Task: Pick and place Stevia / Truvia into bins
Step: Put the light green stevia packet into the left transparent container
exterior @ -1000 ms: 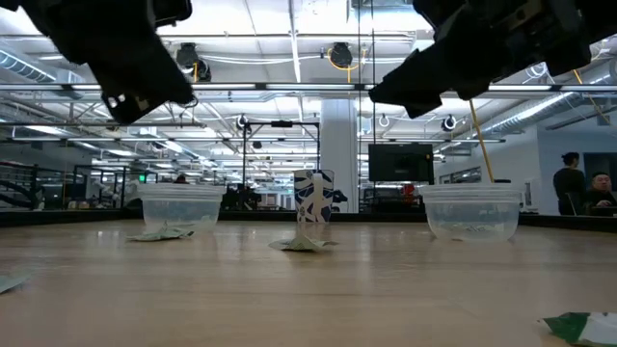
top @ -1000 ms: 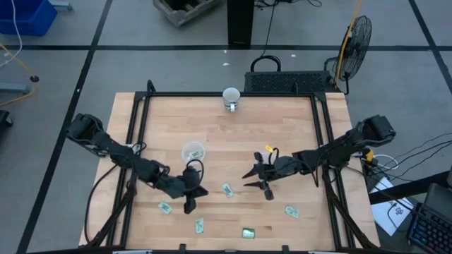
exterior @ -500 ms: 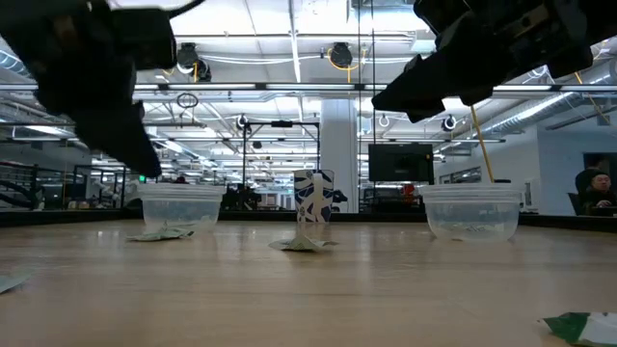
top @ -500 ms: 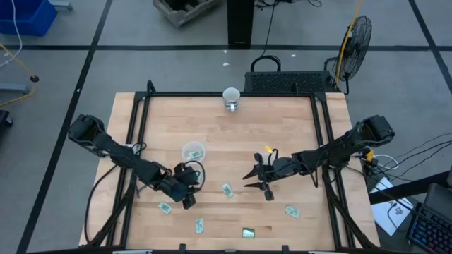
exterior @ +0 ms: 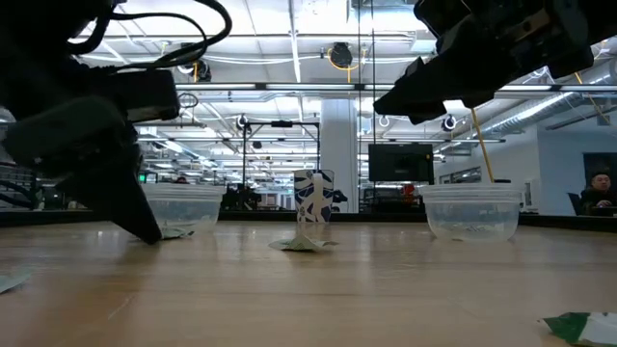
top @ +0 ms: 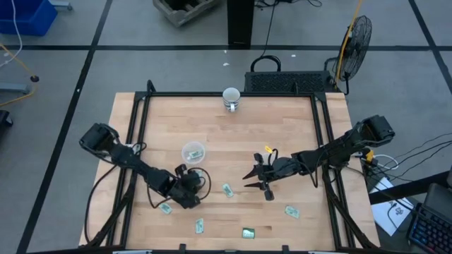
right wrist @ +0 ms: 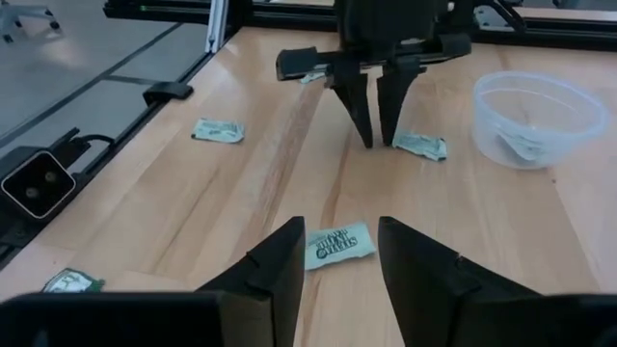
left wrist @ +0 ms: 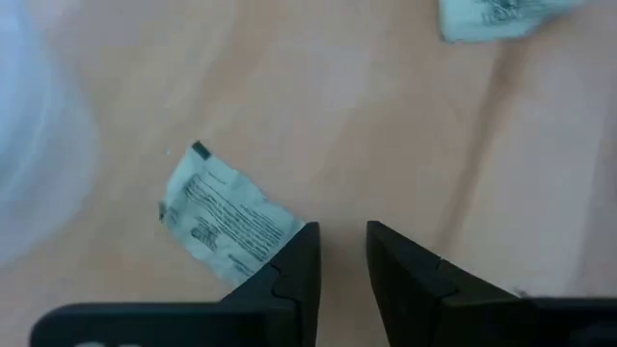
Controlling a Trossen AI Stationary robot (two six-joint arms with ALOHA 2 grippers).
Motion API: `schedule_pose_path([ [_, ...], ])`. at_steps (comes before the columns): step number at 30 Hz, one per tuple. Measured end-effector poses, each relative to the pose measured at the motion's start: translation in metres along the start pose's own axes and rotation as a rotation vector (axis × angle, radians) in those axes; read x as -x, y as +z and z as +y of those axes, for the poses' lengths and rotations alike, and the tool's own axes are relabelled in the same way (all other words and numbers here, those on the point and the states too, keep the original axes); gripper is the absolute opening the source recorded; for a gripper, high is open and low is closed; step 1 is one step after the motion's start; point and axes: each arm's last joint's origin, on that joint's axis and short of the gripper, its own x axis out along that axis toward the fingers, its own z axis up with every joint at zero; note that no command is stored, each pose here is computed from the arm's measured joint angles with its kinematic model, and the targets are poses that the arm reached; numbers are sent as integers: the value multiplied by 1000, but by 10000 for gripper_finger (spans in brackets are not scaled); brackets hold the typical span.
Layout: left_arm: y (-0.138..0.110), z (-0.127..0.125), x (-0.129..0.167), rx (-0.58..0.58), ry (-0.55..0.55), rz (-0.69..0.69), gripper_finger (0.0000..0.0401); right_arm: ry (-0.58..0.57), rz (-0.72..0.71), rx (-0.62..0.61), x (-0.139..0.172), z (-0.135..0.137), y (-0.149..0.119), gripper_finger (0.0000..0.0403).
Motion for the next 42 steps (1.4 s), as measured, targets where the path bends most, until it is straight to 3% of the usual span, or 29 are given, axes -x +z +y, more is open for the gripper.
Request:
schedule_pose_path([
  [7,12,-2,14,-45,87,-30,92,-4,3,5,0,-1,0,125],
  [19,13,9,3,-38,169,1,92,-6,11,3,0,-1,-1,125],
  [42,1,8,-10,8,203,53,92,-7,27,0,0,-1,-3,125],
])
